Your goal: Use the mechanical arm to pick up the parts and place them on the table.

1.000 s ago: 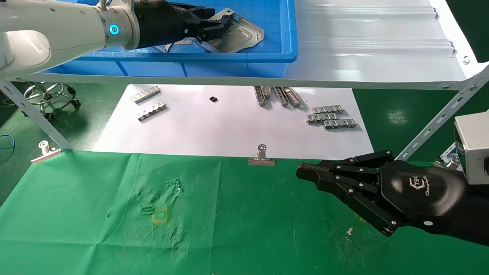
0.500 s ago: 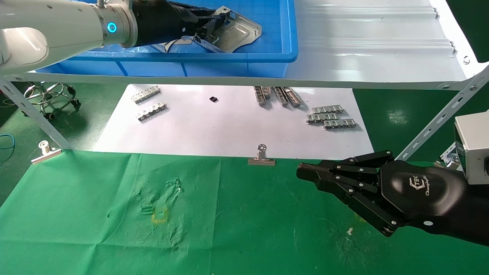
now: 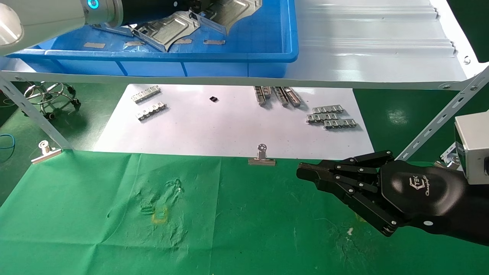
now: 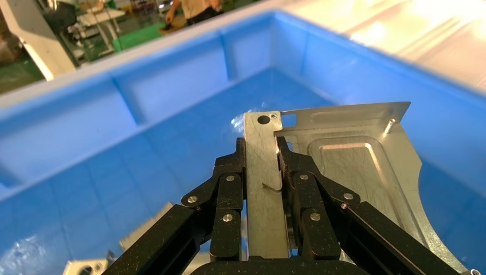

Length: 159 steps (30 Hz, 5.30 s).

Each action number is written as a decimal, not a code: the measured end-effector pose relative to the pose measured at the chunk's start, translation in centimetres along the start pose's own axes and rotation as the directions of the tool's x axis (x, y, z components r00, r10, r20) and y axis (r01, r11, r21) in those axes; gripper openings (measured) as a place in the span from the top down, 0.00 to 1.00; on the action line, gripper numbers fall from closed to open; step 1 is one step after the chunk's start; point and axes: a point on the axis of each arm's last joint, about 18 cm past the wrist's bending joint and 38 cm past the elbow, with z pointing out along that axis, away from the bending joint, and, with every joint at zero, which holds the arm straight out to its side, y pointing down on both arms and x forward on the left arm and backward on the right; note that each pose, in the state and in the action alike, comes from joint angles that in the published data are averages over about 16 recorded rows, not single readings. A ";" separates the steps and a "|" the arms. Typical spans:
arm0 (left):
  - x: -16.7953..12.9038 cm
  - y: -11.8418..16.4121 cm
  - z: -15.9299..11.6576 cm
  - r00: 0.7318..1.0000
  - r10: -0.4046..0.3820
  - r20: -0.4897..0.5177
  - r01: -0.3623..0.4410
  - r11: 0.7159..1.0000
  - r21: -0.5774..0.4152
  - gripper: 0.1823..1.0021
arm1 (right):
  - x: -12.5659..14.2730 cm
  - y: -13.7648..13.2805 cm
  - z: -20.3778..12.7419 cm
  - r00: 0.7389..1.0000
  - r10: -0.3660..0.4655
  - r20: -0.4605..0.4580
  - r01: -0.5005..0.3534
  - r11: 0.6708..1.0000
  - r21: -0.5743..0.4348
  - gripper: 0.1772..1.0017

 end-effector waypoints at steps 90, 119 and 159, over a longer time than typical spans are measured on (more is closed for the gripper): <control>5.0 26.5 -17.5 0.620 0.469 -0.628 -0.648 0.758 -0.074 0.89 | 0.0 0.0 0.0 1.000 0.000 0.000 0.000 1.000 0.000 0.98; 5.9 24.7 -18.8 0.677 0.373 -0.634 -0.513 0.857 -0.044 0.61 | 0.0 0.0 0.0 1.000 0.000 0.000 0.000 1.000 0.000 0.98; 11.8 19.2 -22.1 0.780 0.069 -0.622 -0.040 0.997 0.060 0.00 | 0.0 0.0 0.0 1.000 0.000 -0.001 0.000 1.000 0.000 0.23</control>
